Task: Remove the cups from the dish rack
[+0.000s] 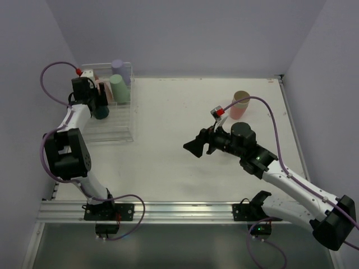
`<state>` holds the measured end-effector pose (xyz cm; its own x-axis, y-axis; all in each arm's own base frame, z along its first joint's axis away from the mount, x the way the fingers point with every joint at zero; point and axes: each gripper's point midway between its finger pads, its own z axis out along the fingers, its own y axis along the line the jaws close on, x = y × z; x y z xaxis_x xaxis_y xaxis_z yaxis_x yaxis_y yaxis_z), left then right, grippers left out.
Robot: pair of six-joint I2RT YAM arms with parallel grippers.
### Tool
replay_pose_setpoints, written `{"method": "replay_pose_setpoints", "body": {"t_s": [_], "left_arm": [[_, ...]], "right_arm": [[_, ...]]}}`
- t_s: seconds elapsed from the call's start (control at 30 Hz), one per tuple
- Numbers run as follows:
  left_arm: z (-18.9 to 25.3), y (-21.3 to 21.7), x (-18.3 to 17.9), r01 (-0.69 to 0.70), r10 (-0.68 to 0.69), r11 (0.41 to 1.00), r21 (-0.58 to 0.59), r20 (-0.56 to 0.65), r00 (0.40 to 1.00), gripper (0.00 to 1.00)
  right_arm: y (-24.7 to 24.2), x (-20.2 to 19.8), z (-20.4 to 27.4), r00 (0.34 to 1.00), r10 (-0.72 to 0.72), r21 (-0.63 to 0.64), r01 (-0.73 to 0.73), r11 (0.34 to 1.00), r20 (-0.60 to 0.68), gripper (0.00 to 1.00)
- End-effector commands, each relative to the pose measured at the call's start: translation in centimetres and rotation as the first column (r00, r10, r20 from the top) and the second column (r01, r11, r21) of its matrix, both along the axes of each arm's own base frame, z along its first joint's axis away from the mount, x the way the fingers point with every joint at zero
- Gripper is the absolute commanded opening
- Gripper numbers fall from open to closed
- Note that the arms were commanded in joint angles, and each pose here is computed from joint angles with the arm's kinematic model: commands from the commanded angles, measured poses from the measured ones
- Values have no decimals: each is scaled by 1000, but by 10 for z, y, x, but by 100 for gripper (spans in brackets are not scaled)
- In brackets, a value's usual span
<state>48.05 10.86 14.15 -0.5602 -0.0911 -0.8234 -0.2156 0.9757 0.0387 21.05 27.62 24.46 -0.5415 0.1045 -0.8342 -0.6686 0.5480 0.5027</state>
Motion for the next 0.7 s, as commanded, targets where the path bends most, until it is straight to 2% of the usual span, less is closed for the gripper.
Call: {"method": "replay_pose_setpoints", "body": {"t_s": [0.0,0.17,0.23,0.4,0.6,0.67], "left_arm": [[37,8,-7,-59,58,998,12,103,993,36],[73,5,-29,-112,115,993,-25,196,974,22],[92,-1,-39,-113,123,992,-56,248,961,20],[110,-19,-61,-74,111,989,-129,303,947,17],[159,-58,-98,65,48,969,-240,434,900,14],[165,-77,-108,138,15,944,-299,459,888,13]], "right_arm": [[7,-2,26,998,29,60,-31,998,47,89],[14,-5,33,998,41,82,-44,996,39,89],[19,-8,37,998,52,108,-55,993,32,89],[34,-9,43,998,70,163,-69,984,-4,89],[54,-14,66,992,115,288,-95,953,-50,89],[57,-15,70,991,119,313,-95,945,-57,89]]}}
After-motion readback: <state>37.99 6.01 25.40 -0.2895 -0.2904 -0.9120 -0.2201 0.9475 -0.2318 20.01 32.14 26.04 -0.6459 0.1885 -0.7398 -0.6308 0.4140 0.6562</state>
